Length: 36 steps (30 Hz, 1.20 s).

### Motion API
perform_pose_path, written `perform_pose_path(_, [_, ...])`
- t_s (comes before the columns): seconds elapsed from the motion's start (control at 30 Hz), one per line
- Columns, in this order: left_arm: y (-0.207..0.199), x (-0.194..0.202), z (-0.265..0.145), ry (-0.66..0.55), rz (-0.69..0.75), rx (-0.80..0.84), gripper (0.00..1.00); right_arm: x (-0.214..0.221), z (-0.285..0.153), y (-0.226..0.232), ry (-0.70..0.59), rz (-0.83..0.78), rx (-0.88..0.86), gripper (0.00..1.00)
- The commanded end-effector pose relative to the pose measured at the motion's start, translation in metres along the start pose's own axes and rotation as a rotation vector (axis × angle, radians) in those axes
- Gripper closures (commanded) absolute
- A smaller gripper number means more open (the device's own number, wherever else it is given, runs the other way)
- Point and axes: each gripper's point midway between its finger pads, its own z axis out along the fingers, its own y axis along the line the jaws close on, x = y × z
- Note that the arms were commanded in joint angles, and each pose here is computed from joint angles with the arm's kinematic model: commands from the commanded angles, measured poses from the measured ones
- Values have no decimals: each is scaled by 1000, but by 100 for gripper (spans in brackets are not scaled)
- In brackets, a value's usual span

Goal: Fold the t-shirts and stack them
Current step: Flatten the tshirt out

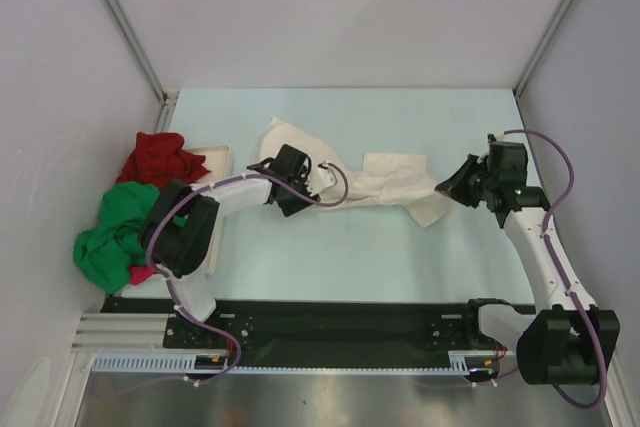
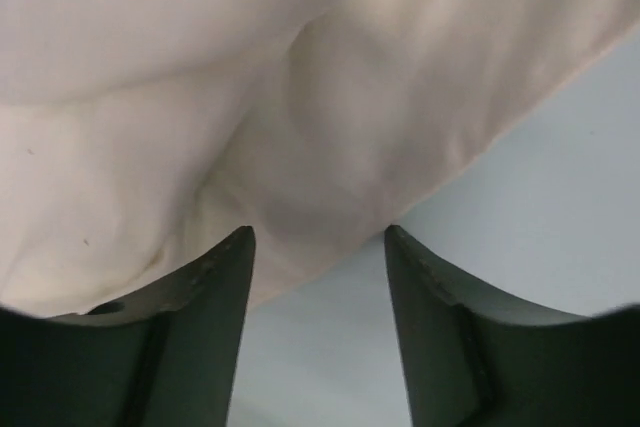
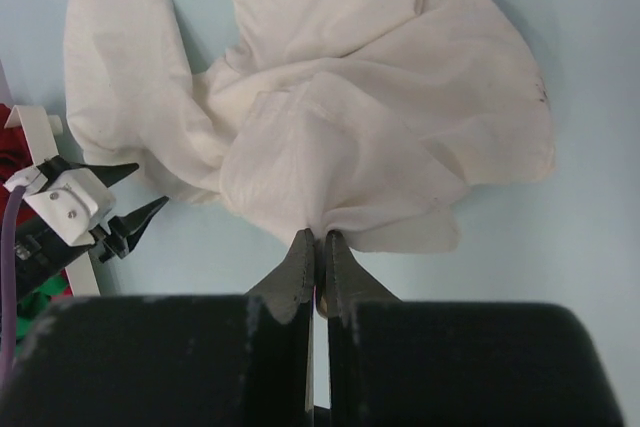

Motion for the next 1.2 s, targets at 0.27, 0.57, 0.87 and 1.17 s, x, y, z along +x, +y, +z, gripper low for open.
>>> perform_pose_path(0.27, [27,-14,16,-38,-82,-55,100,-59,-29,48,-112,-107,-70,100])
perform_pose_path(0.57, [102,-52,-178,-426,-264,-260,100,-89,-111,119,-221,-274,-180,100])
perform_pose_path(0.87, [80,-43,-373,-547,-219,-464,100,-94,-271,180,-474,-406,-363,100])
perform_pose_path(1.17, [120,-62,-397,-553,-235,-567,100,-144,-230,207,-492,-360,-389,100])
